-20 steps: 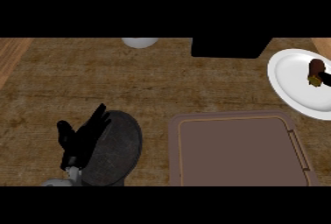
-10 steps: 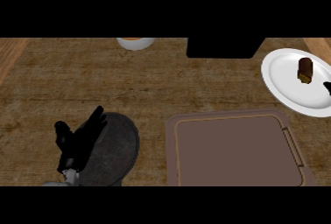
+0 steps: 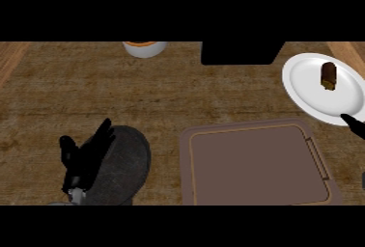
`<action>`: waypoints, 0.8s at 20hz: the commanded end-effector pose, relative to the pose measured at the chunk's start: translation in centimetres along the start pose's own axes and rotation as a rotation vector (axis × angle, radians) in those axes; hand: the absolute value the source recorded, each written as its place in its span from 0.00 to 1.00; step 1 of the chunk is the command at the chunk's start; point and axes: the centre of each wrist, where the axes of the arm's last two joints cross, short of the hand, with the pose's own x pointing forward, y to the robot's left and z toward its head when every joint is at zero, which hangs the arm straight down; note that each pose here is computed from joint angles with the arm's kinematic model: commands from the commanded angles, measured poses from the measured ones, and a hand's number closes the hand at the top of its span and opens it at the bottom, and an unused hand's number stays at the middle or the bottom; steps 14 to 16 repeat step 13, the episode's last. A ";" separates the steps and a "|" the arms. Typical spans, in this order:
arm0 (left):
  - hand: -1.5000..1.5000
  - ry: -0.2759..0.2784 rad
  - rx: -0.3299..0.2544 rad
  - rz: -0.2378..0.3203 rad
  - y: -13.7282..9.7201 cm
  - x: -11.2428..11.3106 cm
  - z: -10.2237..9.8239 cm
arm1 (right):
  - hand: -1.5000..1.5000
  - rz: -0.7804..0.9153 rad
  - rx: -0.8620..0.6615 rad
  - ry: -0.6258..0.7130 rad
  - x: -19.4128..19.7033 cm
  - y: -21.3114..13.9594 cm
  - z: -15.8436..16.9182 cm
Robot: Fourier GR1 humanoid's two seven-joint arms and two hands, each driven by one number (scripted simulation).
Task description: Pick the sweet potato from the tray and place it in the plate
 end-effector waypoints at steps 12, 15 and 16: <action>0.50 0.022 -0.016 -0.005 0.1 -0.5 -0.5 | 0.00 0.105 0.057 0.025 0.5 -1.8 9.8; 0.50 0.001 0.002 0.001 0.4 0.3 0.9 | 0.00 0.111 0.053 0.043 1.1 -1.7 10.8; 0.50 0.001 0.002 0.001 0.4 0.3 0.9 | 0.00 0.111 0.053 0.043 1.1 -1.7 10.8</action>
